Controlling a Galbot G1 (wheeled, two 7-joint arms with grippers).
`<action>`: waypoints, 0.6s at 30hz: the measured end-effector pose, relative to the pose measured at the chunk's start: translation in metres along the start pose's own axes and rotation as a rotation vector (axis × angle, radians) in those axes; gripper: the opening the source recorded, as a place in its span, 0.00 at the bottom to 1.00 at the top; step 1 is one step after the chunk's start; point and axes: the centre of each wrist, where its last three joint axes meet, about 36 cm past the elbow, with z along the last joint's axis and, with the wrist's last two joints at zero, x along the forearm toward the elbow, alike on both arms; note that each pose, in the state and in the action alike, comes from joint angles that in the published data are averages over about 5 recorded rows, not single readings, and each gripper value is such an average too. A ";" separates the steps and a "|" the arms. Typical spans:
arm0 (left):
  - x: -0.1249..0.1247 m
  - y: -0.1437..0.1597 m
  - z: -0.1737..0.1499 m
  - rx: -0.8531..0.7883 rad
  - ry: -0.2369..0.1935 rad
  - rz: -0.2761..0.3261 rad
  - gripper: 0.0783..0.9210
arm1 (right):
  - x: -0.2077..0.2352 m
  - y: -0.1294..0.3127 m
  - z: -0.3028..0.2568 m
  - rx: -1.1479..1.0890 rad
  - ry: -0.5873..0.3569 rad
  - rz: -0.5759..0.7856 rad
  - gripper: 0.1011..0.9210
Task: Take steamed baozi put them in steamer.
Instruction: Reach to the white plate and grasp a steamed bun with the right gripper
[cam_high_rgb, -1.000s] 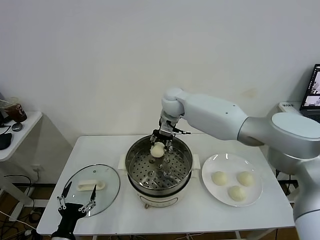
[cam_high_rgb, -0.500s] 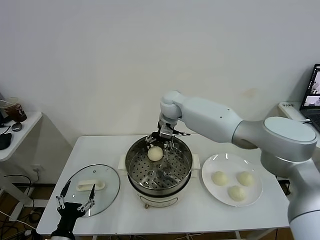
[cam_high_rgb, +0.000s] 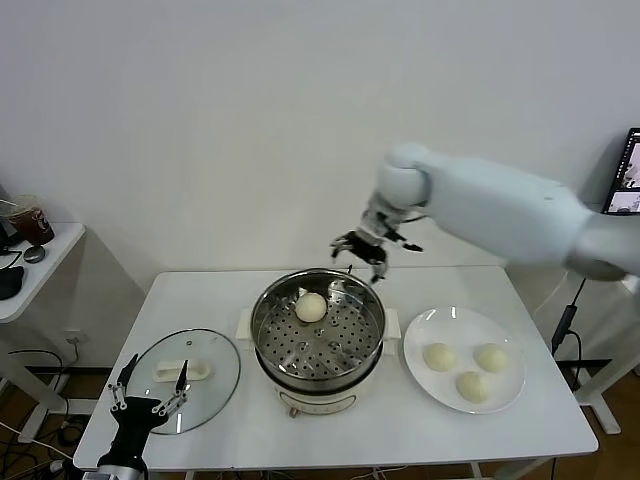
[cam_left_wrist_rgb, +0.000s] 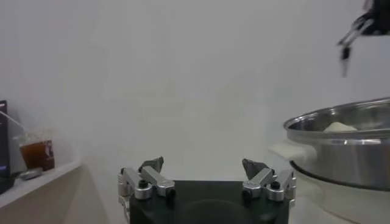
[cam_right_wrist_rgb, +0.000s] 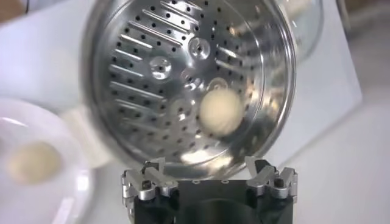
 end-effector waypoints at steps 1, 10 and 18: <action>-0.001 0.000 0.000 0.000 -0.001 0.000 0.88 | 0.001 0.012 0.008 -0.051 0.009 -0.001 0.88; -0.002 -0.001 0.000 0.001 -0.002 -0.001 0.88 | -0.021 0.104 0.060 -0.388 0.050 -0.050 0.88; -0.001 0.001 0.001 -0.007 0.002 -0.009 0.88 | -0.059 0.149 0.078 -0.485 0.064 -0.102 0.88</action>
